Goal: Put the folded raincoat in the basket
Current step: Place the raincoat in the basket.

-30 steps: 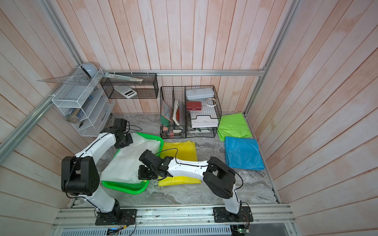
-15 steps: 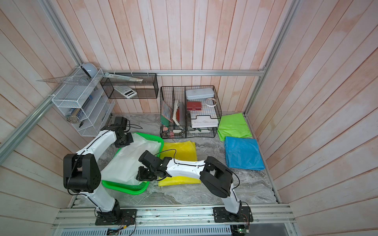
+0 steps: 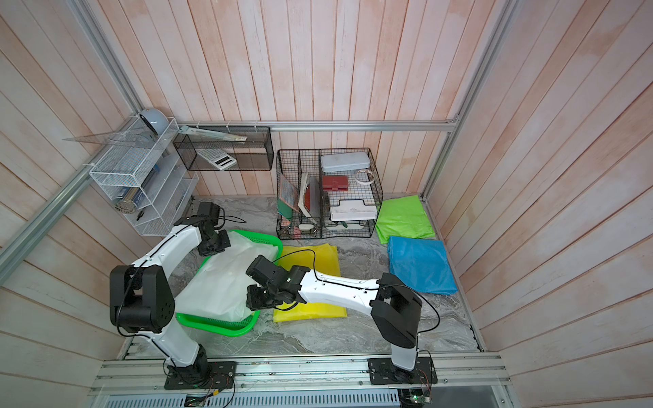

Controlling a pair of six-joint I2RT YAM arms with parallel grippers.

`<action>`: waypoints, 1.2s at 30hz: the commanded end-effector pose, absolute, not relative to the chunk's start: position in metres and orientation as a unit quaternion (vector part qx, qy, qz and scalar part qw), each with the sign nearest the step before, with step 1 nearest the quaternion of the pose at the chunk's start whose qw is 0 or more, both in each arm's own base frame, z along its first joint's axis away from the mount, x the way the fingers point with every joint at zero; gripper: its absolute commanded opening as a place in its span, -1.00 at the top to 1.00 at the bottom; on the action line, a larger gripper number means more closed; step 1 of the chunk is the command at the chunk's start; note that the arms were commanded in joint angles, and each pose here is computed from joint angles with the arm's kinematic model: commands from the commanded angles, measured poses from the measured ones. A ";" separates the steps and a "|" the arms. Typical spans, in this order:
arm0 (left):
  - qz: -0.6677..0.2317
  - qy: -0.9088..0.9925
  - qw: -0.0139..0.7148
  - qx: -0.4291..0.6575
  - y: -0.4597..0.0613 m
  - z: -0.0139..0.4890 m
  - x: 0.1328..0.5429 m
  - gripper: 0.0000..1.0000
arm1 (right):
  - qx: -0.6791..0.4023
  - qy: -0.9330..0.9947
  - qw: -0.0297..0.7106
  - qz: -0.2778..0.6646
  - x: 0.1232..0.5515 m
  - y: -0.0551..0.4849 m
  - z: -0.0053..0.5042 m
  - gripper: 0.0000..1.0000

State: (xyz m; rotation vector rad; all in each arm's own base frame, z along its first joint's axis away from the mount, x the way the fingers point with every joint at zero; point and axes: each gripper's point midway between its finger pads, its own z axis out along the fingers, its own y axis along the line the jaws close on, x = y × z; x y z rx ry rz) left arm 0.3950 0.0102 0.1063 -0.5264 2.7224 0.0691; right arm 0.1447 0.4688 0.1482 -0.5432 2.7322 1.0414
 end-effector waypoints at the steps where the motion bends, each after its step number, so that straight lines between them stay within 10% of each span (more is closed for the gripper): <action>1: 0.017 0.967 0.172 -0.188 0.008 0.101 0.394 0.83 | -0.222 0.907 0.105 0.342 0.147 0.464 0.159 0.42; 27: 0.026 0.968 0.167 -0.185 0.011 0.093 0.395 0.82 | -0.288 0.919 -0.004 0.268 0.120 0.489 0.081 0.65; 36: 0.023 0.960 0.209 -0.186 0.013 0.142 0.407 0.34 | -0.284 0.895 0.056 0.340 0.140 0.503 0.131 0.61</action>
